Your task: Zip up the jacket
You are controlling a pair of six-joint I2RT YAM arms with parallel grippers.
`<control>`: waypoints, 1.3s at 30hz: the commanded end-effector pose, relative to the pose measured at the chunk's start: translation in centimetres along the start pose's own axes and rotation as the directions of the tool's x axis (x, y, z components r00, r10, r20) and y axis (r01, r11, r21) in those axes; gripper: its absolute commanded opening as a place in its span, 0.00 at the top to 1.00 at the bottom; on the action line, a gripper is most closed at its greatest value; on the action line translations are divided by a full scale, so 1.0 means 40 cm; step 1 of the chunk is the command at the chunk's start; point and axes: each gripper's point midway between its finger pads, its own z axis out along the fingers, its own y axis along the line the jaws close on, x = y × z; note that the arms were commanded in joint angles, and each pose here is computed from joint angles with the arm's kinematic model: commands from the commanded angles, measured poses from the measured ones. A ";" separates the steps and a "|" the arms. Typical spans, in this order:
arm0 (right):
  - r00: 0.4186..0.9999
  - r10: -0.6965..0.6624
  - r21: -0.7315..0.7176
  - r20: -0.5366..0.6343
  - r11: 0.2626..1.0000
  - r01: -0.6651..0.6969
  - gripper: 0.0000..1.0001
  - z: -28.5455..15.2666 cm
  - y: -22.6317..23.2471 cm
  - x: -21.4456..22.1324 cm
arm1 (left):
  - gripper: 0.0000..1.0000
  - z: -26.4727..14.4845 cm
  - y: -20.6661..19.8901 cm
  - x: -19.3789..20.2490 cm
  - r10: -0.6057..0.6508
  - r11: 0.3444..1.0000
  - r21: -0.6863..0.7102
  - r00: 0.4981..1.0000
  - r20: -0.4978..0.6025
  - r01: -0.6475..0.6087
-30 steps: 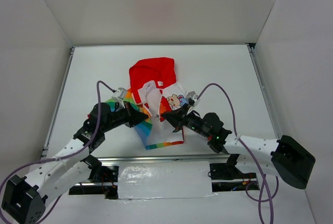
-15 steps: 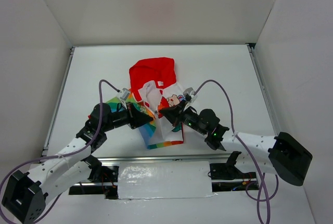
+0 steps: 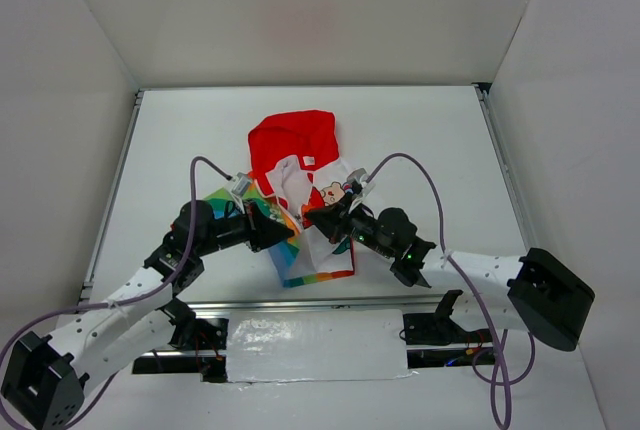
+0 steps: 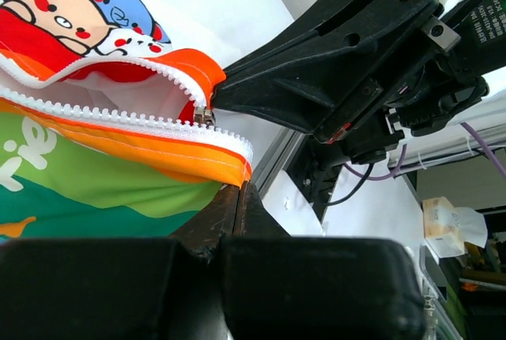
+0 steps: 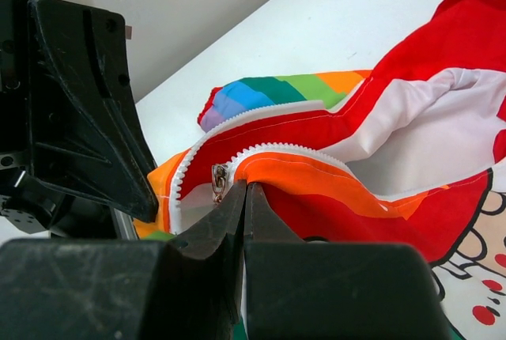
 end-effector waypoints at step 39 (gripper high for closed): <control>0.995 0.097 -0.063 0.019 0.993 -0.096 1.00 -0.031 0.046 -0.035 | 1.00 -0.029 -0.028 -0.102 0.134 0.991 -0.051 0.977 0.164 -0.127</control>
